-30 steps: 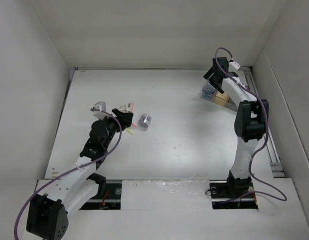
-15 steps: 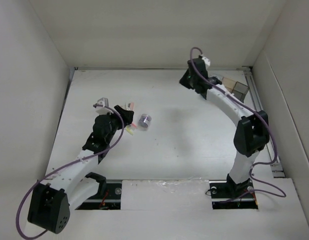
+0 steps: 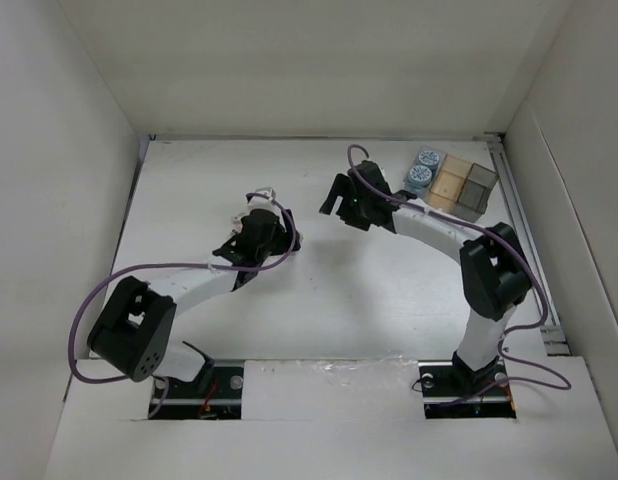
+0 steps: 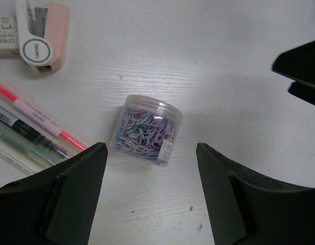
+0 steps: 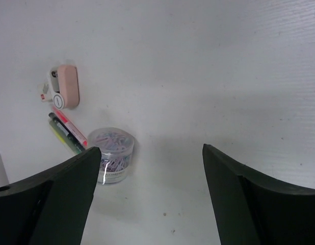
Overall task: Sort the stationery into containers
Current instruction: Pick up the stationery from the center of the board.
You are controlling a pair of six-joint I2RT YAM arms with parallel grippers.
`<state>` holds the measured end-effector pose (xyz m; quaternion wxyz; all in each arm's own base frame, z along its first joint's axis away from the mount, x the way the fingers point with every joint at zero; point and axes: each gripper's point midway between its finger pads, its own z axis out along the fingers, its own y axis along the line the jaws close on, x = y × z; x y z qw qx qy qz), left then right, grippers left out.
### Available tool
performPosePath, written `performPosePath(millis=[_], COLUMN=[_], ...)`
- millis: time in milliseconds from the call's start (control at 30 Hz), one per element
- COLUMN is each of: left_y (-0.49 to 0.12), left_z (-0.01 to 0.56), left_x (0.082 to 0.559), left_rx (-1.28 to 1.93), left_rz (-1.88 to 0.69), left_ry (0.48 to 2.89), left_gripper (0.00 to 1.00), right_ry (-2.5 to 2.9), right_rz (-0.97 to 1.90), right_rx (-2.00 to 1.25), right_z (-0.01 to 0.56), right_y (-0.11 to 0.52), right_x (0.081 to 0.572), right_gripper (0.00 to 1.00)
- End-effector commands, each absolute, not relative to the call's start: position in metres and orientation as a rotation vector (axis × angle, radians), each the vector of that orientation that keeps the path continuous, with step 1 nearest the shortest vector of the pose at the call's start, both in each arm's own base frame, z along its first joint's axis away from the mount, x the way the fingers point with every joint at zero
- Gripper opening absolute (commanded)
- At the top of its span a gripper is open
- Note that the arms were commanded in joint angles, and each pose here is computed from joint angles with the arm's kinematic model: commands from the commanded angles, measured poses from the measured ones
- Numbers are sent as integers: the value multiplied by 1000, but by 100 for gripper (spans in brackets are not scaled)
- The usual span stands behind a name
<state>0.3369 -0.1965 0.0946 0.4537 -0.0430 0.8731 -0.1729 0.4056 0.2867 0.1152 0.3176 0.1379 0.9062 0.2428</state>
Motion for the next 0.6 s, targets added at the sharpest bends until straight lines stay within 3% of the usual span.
performPosePath(millis=[0,233,567], left_y=[-189,-182,-201], left_z=[111,95,88], left_x=[355,360,361], left_rx=[-87,-95,-4], left_rz=[-347,-263,-334], left_ry=[2101,2134,2174], left_gripper=[68,68,67], right_ry=[2227,2230,2228], right_rz=[761,810,834], right_rx=[387,407,389], right_z=[166,167,167], right_y=[286,274,272], right_x=[416,414,413], right_gripper=[88,89,92])
